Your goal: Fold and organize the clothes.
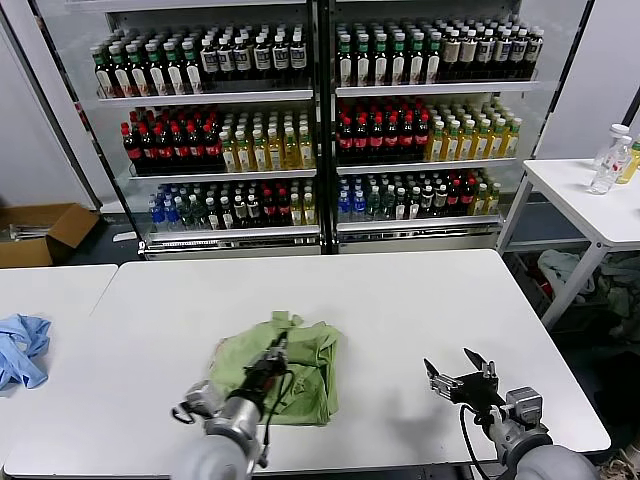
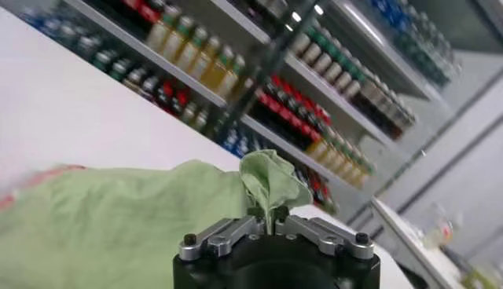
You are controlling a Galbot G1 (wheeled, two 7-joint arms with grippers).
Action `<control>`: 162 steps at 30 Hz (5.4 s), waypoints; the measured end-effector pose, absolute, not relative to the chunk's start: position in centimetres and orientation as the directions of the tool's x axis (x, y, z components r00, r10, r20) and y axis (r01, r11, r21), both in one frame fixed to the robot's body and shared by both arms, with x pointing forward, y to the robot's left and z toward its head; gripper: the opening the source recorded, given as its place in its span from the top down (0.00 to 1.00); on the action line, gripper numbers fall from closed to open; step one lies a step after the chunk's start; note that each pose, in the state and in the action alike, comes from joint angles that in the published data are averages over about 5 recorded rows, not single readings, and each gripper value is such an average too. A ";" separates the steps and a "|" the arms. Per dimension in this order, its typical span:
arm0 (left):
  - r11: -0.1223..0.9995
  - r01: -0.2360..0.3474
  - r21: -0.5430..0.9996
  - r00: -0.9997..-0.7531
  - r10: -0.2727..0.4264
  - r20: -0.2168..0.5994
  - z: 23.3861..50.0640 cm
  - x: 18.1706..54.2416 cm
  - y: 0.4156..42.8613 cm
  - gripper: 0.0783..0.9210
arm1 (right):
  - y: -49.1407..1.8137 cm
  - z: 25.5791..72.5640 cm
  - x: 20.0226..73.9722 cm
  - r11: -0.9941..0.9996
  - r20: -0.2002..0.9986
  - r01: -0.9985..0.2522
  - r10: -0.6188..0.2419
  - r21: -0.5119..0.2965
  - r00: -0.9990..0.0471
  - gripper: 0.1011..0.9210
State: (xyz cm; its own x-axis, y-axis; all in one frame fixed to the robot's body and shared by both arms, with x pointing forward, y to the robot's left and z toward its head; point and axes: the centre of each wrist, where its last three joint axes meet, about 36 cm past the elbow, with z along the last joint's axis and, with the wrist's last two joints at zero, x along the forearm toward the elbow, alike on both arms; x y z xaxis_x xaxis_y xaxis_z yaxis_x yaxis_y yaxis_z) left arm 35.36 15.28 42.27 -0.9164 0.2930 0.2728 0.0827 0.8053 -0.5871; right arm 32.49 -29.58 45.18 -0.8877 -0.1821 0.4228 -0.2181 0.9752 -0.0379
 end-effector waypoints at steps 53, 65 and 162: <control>0.939 -0.066 -0.337 -0.907 0.084 0.413 36.5 33.1 22.9 0.44 | -28.9 44.6 31.9 0.975 0.419 -0.218 -0.176 -0.054 -0.891 0.12; 0.843 -0.107 -0.527 -0.904 0.138 0.404 36.0 33.3 24.2 0.85 | -28.9 44.9 31.5 0.974 0.420 -0.220 -0.177 -0.058 -0.890 0.12; 0.969 0.035 -0.244 -0.980 0.081 0.180 43.6 29.6 20.2 0.12 | -8.1 39.3 46.7 0.882 0.428 -0.312 -0.449 0.354 -0.784 0.48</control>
State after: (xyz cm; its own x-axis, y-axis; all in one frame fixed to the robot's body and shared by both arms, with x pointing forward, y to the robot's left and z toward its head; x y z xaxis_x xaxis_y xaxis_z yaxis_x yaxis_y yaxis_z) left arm 29.63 20.18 43.64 -0.9803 0.0805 0.1804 0.0347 0.9692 -0.2440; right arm 46.70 -8.05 39.26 -0.7845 -0.4493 0.4275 -0.3120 0.8817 0.3540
